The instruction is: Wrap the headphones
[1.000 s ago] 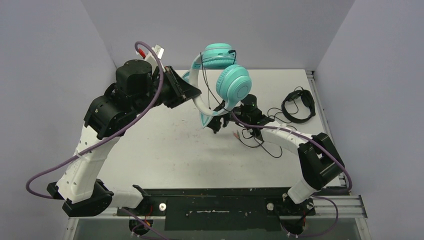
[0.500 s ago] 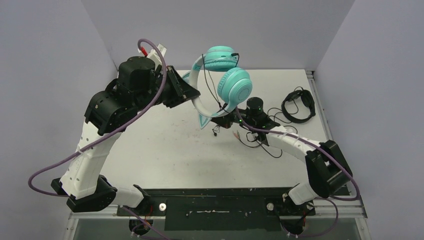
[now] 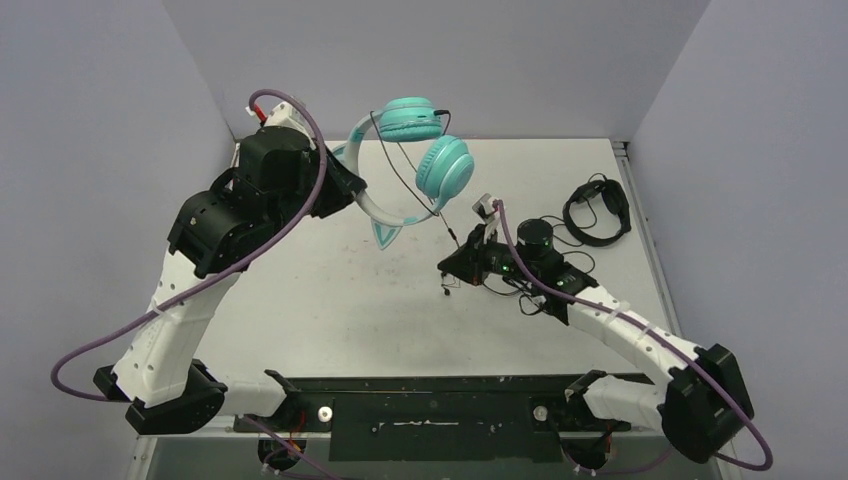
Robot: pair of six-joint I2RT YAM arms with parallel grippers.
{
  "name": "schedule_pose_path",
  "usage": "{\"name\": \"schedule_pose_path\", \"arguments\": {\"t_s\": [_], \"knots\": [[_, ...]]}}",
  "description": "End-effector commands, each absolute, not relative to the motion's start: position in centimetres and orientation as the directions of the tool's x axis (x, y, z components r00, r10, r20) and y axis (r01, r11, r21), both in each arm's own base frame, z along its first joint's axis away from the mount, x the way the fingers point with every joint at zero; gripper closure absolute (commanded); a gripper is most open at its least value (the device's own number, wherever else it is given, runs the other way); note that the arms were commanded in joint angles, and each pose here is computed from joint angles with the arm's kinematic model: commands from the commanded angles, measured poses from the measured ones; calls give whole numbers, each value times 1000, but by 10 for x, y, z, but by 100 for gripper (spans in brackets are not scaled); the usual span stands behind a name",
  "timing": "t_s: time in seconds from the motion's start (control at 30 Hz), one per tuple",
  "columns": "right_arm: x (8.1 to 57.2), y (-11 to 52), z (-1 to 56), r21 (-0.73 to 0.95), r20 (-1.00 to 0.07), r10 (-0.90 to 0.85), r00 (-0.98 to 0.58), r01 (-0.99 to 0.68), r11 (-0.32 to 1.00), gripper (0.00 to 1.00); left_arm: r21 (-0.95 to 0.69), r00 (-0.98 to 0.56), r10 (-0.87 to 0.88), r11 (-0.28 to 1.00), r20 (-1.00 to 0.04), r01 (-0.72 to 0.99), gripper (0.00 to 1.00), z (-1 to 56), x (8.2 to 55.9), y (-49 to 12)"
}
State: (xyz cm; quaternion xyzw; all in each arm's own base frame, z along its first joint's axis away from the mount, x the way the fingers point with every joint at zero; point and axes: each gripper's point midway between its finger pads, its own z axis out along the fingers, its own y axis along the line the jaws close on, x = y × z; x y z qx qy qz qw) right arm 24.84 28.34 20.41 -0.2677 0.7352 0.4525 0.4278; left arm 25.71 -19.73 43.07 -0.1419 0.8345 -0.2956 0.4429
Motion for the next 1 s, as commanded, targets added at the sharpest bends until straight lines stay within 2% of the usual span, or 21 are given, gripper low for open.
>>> {"name": "schedule_pose_path", "arguments": {"t_s": [0.0,0.1,0.23,0.43,0.67,0.8,0.9,0.97], "knots": [[212,278,237,445,-875,22,-483,-786,429,100,-640,-317,-617,767,-721,-37,100,468,287,-158],[192,272,252,461,-868,30,-496,-781,421,100,-572,-299,-573,814,-763,-99,100,454,307,-137],[175,270,264,469,-855,-7,-519,-778,418,100,-522,-323,-552,834,-769,-182,100,427,332,-116],[169,263,305,434,-864,-50,-500,-793,428,100,-475,-321,-501,865,-803,-163,100,405,362,-122],[175,278,330,403,-839,-211,-501,-834,378,100,-281,-478,-339,941,-811,-190,100,345,372,-122],[177,287,331,406,-810,-300,-505,-850,335,100,-244,-531,-326,944,-782,-220,100,323,372,-121],[179,293,332,417,-796,-329,-508,-855,309,100,-220,-571,-298,954,-765,-203,100,310,374,-125],[183,295,340,395,-811,-329,-484,-868,303,100,-201,-586,-240,971,-774,-133,100,304,376,-133]]}}
